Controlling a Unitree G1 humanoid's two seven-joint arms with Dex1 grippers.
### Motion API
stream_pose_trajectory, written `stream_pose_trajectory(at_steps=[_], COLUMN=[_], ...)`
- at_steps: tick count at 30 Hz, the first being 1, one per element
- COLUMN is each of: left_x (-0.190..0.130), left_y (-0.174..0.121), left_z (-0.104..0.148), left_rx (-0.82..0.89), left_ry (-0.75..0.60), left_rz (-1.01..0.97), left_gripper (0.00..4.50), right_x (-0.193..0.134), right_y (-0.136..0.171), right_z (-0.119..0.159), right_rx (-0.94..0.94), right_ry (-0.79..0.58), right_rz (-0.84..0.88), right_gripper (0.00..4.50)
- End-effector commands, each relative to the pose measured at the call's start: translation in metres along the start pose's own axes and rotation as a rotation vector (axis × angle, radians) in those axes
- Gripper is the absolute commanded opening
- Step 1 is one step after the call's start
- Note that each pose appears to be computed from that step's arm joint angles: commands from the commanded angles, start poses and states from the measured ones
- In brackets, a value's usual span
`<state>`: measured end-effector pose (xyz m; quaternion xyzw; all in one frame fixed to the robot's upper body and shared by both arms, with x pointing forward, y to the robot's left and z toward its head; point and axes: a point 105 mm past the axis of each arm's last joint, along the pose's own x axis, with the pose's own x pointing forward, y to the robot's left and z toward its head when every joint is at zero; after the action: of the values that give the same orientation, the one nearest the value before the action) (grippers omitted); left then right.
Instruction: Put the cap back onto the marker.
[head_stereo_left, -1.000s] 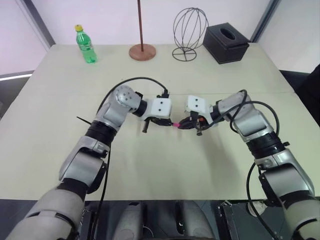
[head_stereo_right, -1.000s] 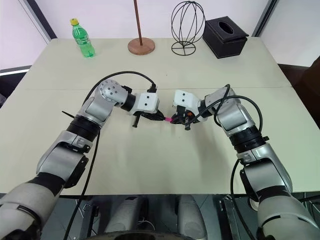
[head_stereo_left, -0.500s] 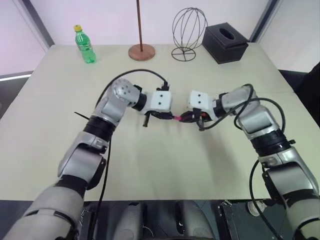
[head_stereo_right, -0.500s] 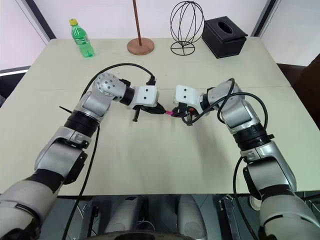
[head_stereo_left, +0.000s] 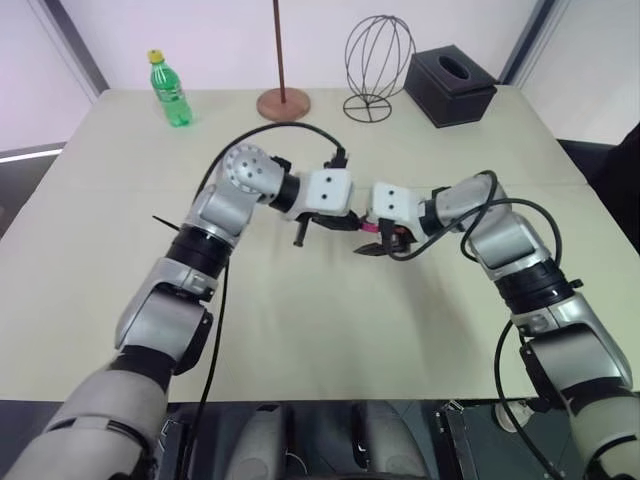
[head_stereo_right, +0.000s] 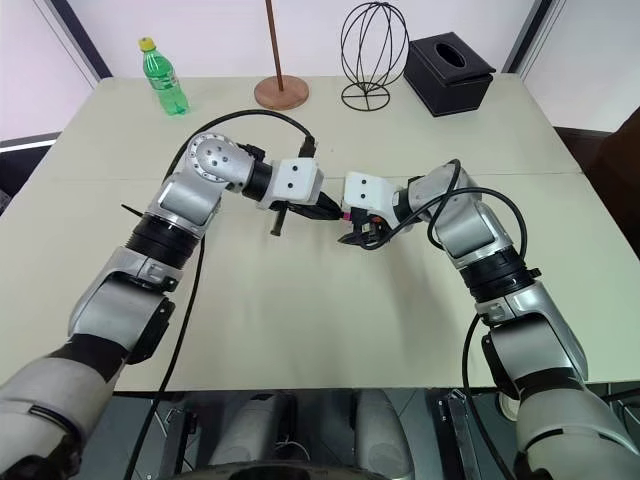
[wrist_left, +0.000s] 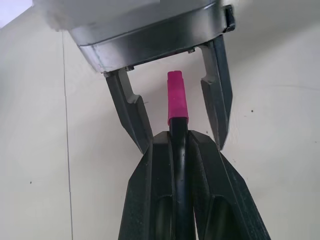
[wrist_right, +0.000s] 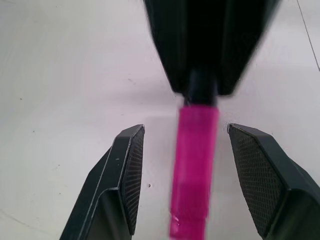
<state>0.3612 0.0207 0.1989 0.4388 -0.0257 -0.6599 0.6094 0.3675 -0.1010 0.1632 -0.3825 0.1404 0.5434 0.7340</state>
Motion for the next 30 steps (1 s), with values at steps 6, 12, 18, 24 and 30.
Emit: stream_pose_trajectory(at_steps=[6, 12, 18, 24, 30], left_x=[-0.026, -0.073, -0.148, -0.171, -0.173], left_y=[-0.035, -0.034, -0.041, -0.07, -0.077], left_z=[-0.055, -0.078, -0.115, -0.131, -0.151], left_rx=[-0.123, -0.354, -0.618, -0.767, -0.82], left_ry=[0.107, 0.036, 0.134, 0.229, 0.243], left_rz=[0.005, 0.316, 0.811, 0.965, 1.042], left_gripper=[0.0, 0.0, 0.0, 1.37, 4.43], right_x=[-0.037, -0.073, -0.11, -0.109, -0.101], right_y=[-0.017, -0.012, -0.001, 0.003, -0.006], right_z=[-0.004, -0.041, -0.078, -0.095, -0.097], right_rx=[0.047, 0.149, 0.3, 0.39, 0.382], right_ry=[-0.013, 0.063, 0.13, 0.125, 0.117], right_rz=[-0.181, -0.397, -0.631, -0.723, -0.75], right_gripper=[2.69, 2.69, 2.69, 2.74, 2.74])
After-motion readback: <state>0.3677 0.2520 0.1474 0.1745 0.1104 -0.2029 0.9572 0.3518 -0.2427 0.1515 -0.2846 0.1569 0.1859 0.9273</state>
